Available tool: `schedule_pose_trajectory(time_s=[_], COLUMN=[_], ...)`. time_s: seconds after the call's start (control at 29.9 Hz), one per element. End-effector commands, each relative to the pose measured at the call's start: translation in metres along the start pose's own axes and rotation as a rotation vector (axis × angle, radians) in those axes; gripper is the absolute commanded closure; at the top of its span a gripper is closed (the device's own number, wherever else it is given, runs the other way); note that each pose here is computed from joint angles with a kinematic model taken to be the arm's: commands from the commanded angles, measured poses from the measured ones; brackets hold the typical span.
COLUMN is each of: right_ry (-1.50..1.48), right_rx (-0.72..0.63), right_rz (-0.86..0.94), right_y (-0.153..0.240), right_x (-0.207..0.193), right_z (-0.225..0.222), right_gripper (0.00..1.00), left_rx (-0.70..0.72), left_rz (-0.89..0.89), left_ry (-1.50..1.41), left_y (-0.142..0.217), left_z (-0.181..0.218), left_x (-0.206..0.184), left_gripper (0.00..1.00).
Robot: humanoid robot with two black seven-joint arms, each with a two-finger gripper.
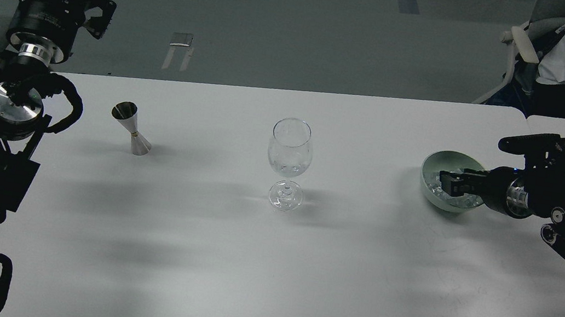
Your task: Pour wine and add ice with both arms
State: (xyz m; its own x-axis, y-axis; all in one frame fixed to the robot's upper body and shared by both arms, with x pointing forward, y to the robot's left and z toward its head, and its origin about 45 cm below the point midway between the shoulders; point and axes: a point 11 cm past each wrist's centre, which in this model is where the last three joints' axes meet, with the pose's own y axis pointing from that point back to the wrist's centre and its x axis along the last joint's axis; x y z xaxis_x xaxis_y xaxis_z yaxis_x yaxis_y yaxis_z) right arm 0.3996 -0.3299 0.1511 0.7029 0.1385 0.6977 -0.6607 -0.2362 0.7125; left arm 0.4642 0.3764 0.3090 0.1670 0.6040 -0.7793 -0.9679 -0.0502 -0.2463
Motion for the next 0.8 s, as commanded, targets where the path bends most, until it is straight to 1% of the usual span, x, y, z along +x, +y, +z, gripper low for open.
schedule_pose_trajectory(time_s=[0.0, 0.27, 0.5, 0.53, 0.77], right_ry=[-0.003, -0.001, 0.002, 0.003, -0.001], right_rx=[0.000, 0.009, 0.012, 0.012, 0.012], right_rz=[0.001, -0.002, -0.008, -0.009, -0.016], right_y=[0.001, 0.006, 0.008, 0.008, 0.008], right_x=[0.001, -0.003, -0.005, -0.005, -0.009], right_z=[0.001, 0.001, 0.001, 0.001, 0.002], right_gripper=[0.57, 0.58, 0.54, 0.52, 0.51], left_rx=[0.001, -0.004, -0.005, -0.004, -0.005], left_rz=[0.003, 0.007, 0.006, 0.008, 0.008], left_ry=[-0.003, -0.012, -0.009, -0.011, -0.010], left_y=[0.001, 0.002, 0.001, 0.002, 0.002], left_z=[0.000, 0.005, 0.006, 0.005, 0.005], left_x=[0.002, 0.004, 0.003, 0.004, 0.004], left_gripper=[0.02, 0.02, 0.02, 0.02, 0.02])
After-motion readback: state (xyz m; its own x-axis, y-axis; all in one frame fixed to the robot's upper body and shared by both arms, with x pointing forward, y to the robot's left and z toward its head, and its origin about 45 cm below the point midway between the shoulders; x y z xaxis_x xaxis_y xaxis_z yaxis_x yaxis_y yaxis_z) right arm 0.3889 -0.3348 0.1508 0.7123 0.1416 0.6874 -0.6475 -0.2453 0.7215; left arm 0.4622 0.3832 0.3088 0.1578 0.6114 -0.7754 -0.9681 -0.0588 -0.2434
